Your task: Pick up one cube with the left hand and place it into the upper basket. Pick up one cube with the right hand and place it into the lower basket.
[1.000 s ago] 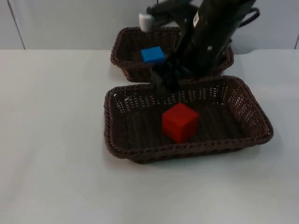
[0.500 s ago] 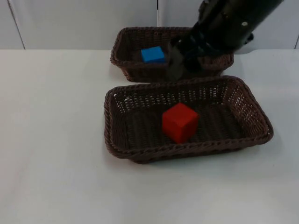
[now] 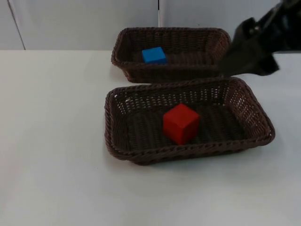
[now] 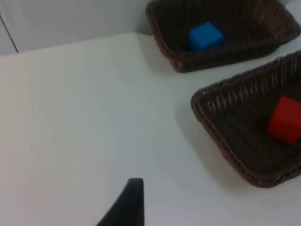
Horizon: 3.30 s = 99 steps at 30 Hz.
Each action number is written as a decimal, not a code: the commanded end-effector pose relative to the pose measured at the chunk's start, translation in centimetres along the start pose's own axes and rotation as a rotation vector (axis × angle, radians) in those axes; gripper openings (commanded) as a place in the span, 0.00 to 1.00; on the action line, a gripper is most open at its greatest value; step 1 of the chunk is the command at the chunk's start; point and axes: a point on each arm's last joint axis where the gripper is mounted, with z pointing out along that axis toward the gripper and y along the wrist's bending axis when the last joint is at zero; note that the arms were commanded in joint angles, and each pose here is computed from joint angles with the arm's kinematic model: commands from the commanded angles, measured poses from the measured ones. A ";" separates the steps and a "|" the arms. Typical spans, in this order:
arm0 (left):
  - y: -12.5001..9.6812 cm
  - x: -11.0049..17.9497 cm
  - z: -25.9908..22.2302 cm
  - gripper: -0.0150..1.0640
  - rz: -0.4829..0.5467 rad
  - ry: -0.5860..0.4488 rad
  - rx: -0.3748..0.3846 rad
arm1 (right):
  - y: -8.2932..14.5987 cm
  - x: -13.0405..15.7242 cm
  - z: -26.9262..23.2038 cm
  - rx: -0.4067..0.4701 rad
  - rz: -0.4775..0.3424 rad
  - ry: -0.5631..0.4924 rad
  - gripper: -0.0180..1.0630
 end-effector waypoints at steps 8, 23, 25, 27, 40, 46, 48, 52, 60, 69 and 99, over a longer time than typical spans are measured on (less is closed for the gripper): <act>0.3 1.3 -3.4 0.96 0.000 -0.070 -0.002 | 0.3 2.7 -6.4 0.006 0.029 -0.144 0.82; 0.3 5.8 -7.5 0.96 0.019 -0.158 0.044 | 0.8 8.4 -14.8 0.015 0.041 -0.332 0.82; 0.2 6.5 -7.4 0.96 0.033 -0.161 0.061 | 0.8 8.7 -15.6 0.016 0.041 -0.350 0.82; -0.1 7.5 -7.5 0.96 0.050 -0.182 0.093 | 0.8 9.4 -16.9 0.017 0.040 -0.382 0.82; -0.2 8.5 -8.1 0.96 0.068 -0.115 0.117 | 1.1 13.5 -21.4 0.029 0.039 -0.445 0.82; -0.2 8.9 -7.8 0.96 0.070 -0.079 0.117 | 1.2 15.0 -22.5 0.030 0.039 -0.461 0.82; -0.2 8.9 -7.8 0.96 0.070 -0.077 0.117 | 1.3 15.3 -22.7 0.030 0.039 -0.464 0.82; -0.1 9.5 -7.3 0.96 0.078 -0.033 0.105 | 1.3 16.2 -23.1 0.030 0.039 -0.462 0.82; -0.1 9.5 -7.3 0.96 0.076 -0.033 0.102 | 1.5 19.0 -22.0 0.023 0.061 -0.427 0.82; -0.1 9.5 -7.3 0.96 0.076 -0.033 0.102 | 1.4 20.8 -22.4 0.049 0.056 -0.373 0.82; -0.1 9.5 -7.3 0.96 0.076 -0.033 0.102 | 1.6 21.5 -20.9 0.032 0.078 -0.312 0.95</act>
